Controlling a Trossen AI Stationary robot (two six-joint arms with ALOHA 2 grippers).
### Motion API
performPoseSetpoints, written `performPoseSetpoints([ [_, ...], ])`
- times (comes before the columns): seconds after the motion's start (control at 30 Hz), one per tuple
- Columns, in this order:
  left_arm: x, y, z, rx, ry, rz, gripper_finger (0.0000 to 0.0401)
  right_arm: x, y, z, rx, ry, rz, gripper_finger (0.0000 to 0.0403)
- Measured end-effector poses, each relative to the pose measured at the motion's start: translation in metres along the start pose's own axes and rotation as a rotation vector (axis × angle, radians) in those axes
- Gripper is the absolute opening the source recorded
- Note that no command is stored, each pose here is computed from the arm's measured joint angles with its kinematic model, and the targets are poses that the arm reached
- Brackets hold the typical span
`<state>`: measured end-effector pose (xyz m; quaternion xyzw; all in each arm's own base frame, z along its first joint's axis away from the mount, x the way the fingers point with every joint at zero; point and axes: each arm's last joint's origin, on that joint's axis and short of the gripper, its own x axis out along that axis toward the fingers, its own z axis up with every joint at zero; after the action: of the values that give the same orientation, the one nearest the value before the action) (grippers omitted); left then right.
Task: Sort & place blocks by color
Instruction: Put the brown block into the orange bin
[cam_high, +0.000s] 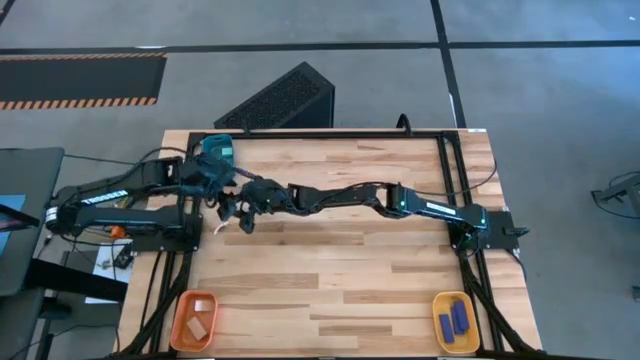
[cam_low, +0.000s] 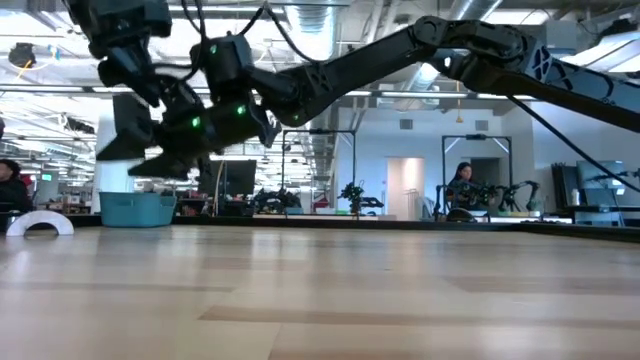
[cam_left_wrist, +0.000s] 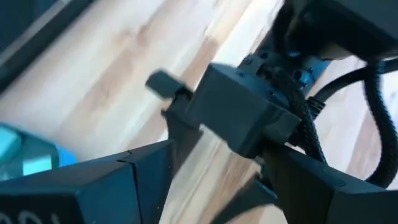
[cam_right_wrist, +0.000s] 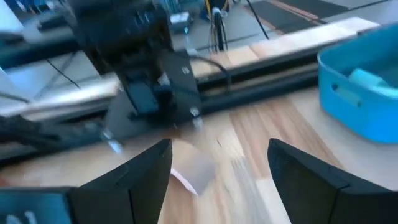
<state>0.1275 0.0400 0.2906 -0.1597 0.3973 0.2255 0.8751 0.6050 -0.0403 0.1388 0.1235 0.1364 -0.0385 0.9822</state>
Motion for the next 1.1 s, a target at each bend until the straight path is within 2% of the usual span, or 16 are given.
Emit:
performPoseSetpoints([
  [0.17, 0.024, 0.006, -0.001, -0.039, 0.199, -0.012, 0.0230, 0.006, 0.000, -0.024, -0.117, 0.063, -0.014, 0.0286],
  [0.33, 0.037, 0.006, 0.012, -0.027, 0.247, 0.005, 0.0230, 0.006, -0.004, -0.030, -0.180, 0.104, -0.042, 0.0286],
  [0.47, 0.029, 0.007, 0.027, -0.011, 0.201, 0.036, 0.0230, 0.005, -0.005, -0.023, -0.181, 0.073, -0.046, 0.0286],
  [0.7, 0.013, 0.022, 0.046, -0.052, 0.120, 0.013, 0.0230, 0.004, 0.009, -0.010, -0.297, -0.070, -0.013, 0.0286],
  [0.77, 0.014, 0.028, 0.046, -0.072, 0.128, -0.014, 0.0230, 0.004, 0.013, -0.006, -0.275, -0.115, -0.004, 0.0286],
  [0.83, 0.017, 0.035, 0.043, -0.105, 0.136, -0.037, 0.0230, 0.003, 0.013, -0.005, -0.192, -0.113, -0.002, 0.0286],
  [0.93, 0.020, 0.042, 0.036, -0.147, 0.160, -0.062, 0.0230, 0.004, 0.008, -0.014, -0.105, -0.014, -0.025, 0.0286],
  [1.03, 0.018, 0.044, 0.035, -0.155, 0.144, -0.061, 0.0230, 0.004, 0.005, -0.024, -0.125, 0.084, -0.047, 0.0286],
  [1.1, 0.019, 0.045, 0.034, -0.164, 0.151, -0.059, 0.0230, 0.004, 0.005, -0.024, -0.173, 0.089, -0.044, 0.0286],
])
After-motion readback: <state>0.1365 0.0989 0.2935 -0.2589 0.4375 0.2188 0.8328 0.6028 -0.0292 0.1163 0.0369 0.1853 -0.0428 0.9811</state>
